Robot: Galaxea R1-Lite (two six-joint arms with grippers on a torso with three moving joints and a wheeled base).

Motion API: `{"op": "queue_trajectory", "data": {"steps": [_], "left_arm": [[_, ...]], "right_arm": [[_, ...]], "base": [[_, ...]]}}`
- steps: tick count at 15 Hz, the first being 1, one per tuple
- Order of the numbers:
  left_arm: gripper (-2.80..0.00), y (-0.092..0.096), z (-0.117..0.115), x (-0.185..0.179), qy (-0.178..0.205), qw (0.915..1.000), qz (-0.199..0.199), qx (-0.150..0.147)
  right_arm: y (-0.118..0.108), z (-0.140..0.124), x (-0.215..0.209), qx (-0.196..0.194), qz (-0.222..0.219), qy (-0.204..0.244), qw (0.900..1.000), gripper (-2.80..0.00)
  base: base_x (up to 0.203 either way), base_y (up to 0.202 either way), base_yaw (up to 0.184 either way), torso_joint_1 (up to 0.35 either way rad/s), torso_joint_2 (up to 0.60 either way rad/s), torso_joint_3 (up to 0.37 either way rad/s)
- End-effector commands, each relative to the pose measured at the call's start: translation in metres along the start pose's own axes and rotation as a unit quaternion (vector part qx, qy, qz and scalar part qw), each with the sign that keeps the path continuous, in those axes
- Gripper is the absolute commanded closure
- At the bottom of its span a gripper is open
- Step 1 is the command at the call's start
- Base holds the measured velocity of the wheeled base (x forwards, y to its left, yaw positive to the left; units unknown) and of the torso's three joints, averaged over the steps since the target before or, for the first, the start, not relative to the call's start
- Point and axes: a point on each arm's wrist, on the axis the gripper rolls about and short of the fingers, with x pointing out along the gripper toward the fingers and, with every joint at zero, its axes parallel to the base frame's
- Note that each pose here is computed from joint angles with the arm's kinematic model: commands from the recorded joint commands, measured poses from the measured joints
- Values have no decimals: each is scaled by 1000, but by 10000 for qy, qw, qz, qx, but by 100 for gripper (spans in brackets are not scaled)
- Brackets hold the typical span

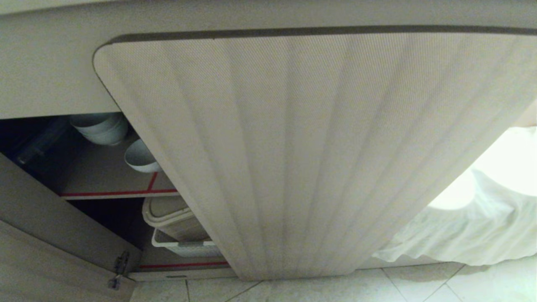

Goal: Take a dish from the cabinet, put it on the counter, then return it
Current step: Take the bowl from the cabinet

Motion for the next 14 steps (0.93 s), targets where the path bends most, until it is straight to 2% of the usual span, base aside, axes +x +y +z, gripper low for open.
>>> {"op": "queue_trajectory", "data": {"steps": [1, 14], "left_arm": [[0, 0, 0, 0, 1, 10000, 2, -3], [0, 0, 2, -1, -15, 10000, -28, 2]], "right_arm": [[0, 0, 0, -1, -1, 0, 10000, 0], [0, 0, 0, -1, 6, 0, 10000, 0]], "base": [[0, 0, 0, 0, 0, 0], [0, 0, 0, 0, 0, 0]]}}
